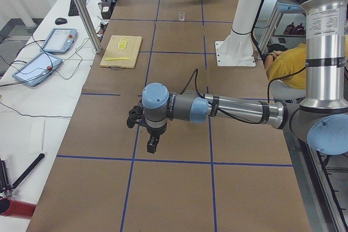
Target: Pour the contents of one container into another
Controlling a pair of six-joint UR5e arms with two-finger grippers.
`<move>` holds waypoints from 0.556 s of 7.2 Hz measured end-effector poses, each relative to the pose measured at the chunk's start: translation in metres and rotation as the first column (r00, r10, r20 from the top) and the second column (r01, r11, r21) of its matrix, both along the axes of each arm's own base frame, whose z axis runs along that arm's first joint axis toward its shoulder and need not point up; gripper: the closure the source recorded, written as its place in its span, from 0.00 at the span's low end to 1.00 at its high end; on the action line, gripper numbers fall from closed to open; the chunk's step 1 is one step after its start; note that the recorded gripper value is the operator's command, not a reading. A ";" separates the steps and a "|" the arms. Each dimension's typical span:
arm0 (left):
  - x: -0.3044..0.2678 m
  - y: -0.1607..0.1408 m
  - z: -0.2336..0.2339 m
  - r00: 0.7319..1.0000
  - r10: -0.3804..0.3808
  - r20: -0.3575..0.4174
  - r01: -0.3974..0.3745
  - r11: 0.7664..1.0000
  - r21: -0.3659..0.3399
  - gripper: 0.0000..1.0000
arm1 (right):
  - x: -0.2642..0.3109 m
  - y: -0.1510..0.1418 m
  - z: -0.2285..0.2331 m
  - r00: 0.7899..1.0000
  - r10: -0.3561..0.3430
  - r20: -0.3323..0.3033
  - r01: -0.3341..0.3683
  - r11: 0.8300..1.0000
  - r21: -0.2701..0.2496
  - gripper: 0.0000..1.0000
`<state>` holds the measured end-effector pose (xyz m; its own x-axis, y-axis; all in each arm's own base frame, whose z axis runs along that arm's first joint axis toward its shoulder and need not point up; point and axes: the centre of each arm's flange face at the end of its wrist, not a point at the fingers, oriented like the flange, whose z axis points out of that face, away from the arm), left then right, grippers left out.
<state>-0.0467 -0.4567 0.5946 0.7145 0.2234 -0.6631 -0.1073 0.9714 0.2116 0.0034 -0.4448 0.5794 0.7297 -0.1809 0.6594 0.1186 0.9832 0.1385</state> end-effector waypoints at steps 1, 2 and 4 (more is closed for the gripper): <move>0.000 -0.001 -0.002 1.000 -0.002 0.005 0.002 1.000 0.003 0.00 | -0.001 0.000 0.000 1.000 -0.001 -0.001 0.001 1.000 0.000 0.00; 0.000 -0.003 -0.005 1.000 -0.004 0.007 0.004 1.000 0.007 0.00 | -0.002 0.000 0.000 1.000 -0.004 -0.003 0.004 1.000 0.000 0.00; 0.000 -0.005 -0.008 1.000 -0.004 0.007 0.004 1.000 0.012 0.00 | -0.007 0.000 0.000 1.000 -0.016 -0.005 0.016 1.000 0.000 0.00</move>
